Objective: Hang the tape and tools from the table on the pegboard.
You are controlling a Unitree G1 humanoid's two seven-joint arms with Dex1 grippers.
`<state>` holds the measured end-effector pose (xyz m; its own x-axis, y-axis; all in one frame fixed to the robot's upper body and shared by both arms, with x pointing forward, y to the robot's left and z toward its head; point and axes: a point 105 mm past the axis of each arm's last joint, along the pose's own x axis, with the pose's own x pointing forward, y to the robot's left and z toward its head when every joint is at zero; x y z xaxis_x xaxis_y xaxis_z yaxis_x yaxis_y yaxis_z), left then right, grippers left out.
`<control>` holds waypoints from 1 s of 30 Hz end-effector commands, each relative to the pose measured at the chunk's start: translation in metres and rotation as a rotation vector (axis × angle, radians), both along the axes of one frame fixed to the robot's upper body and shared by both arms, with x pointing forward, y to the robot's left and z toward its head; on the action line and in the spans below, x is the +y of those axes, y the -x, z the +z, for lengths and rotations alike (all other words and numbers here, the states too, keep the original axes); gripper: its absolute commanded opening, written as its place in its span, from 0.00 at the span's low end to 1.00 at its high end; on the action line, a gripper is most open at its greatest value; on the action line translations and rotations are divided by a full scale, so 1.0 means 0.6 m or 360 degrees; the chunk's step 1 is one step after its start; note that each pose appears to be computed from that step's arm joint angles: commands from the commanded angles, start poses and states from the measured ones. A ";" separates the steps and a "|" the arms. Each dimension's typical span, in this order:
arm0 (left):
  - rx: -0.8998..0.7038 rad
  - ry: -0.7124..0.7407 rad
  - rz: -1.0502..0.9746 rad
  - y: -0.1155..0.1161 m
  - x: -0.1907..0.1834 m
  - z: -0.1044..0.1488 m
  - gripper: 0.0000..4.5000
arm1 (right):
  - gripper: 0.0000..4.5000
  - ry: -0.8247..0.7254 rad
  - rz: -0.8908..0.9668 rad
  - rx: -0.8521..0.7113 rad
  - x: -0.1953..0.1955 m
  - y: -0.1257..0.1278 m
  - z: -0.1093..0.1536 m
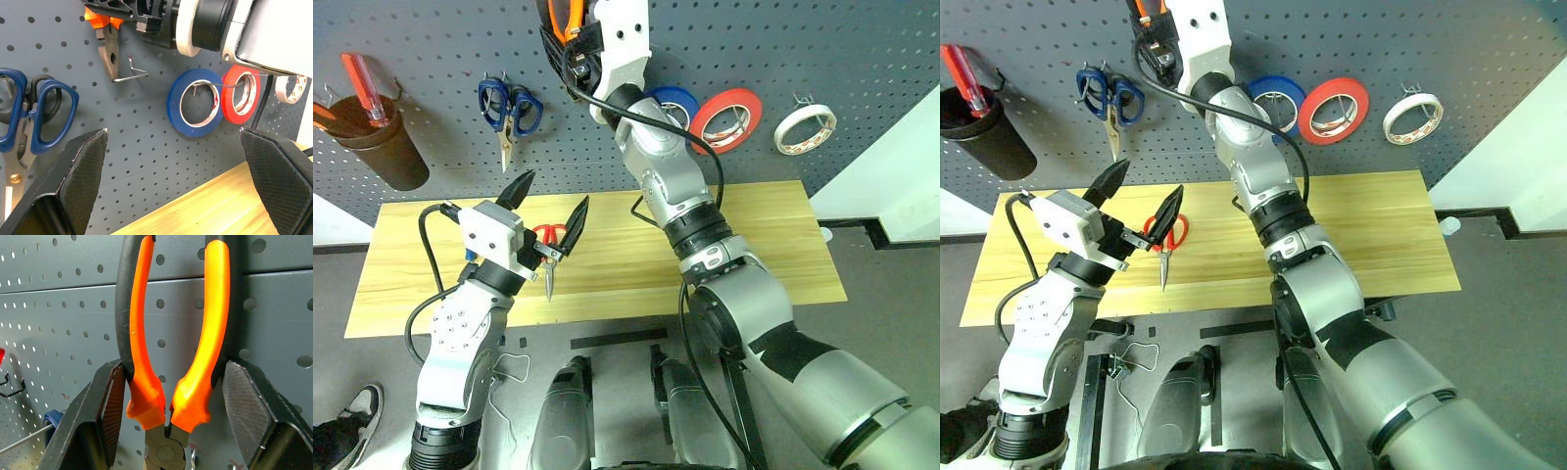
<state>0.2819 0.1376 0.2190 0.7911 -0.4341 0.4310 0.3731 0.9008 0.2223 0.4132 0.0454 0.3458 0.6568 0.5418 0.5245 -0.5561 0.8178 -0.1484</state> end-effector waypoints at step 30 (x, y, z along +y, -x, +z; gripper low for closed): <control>-0.0073 0.0010 -0.0084 0.004 -0.013 0.019 1.00 | 0.58 -0.0089 -0.0163 -0.0087 -0.062 0.013 0.041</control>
